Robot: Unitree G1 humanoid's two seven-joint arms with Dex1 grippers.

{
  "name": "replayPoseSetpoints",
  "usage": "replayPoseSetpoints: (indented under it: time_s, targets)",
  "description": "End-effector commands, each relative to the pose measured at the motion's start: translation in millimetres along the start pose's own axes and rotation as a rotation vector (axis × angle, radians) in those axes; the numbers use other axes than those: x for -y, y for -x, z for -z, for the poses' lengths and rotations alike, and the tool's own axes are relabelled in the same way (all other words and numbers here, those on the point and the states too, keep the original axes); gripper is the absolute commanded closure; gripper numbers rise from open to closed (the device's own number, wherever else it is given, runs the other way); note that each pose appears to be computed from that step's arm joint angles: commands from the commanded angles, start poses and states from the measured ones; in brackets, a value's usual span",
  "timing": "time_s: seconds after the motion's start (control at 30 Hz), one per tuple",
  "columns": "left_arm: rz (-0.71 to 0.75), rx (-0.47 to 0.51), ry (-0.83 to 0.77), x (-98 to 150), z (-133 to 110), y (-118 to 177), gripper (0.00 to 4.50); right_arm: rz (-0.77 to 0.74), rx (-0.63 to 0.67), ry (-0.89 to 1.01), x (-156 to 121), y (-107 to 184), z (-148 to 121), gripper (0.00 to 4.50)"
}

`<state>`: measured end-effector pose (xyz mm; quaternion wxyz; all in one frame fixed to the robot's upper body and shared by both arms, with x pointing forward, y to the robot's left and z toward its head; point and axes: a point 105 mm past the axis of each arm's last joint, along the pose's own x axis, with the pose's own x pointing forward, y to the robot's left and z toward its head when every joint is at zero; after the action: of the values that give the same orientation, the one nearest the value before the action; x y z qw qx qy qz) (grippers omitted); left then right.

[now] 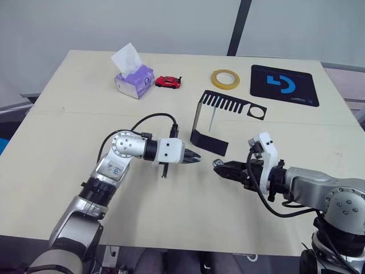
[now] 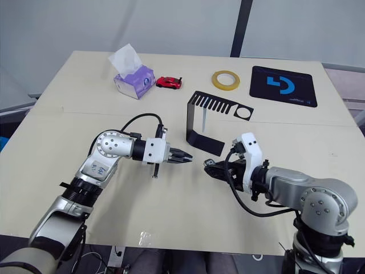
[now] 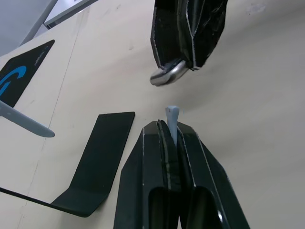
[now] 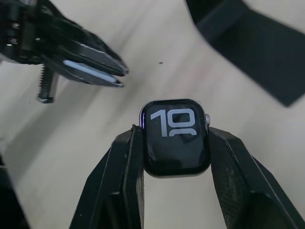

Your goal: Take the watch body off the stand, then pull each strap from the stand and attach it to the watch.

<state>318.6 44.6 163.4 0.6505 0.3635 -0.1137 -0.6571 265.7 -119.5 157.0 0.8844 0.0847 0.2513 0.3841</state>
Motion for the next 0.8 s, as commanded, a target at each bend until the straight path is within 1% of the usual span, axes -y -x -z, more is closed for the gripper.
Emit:
replayPoseSetpoints:
  time_s: [0.03, 0.2, 0.53, 0.8]
  targets:
    - [-0.008, 0.032, -0.109, -5.6, -12.8, -2.4, 4.50, -0.105, -0.020, -0.056, -9.8, -6.0, -0.6, 2.91]
    - [0.022, 0.054, -0.137, -0.1, -16.1, -4.4, 4.50, -0.140, -0.027, -0.102, -10.6, -10.8, -3.0, 2.91]
    - [0.042, 0.028, -0.223, -1.8, -8.6, -3.9, 4.50, -0.163, -0.040, -0.121, -13.5, -9.3, -5.1, 2.91]
    - [0.052, 0.029, -0.254, -3.3, -6.5, -4.8, 4.50, -0.162, -0.028, -0.149, -14.0, -7.2, -7.6, 2.91]
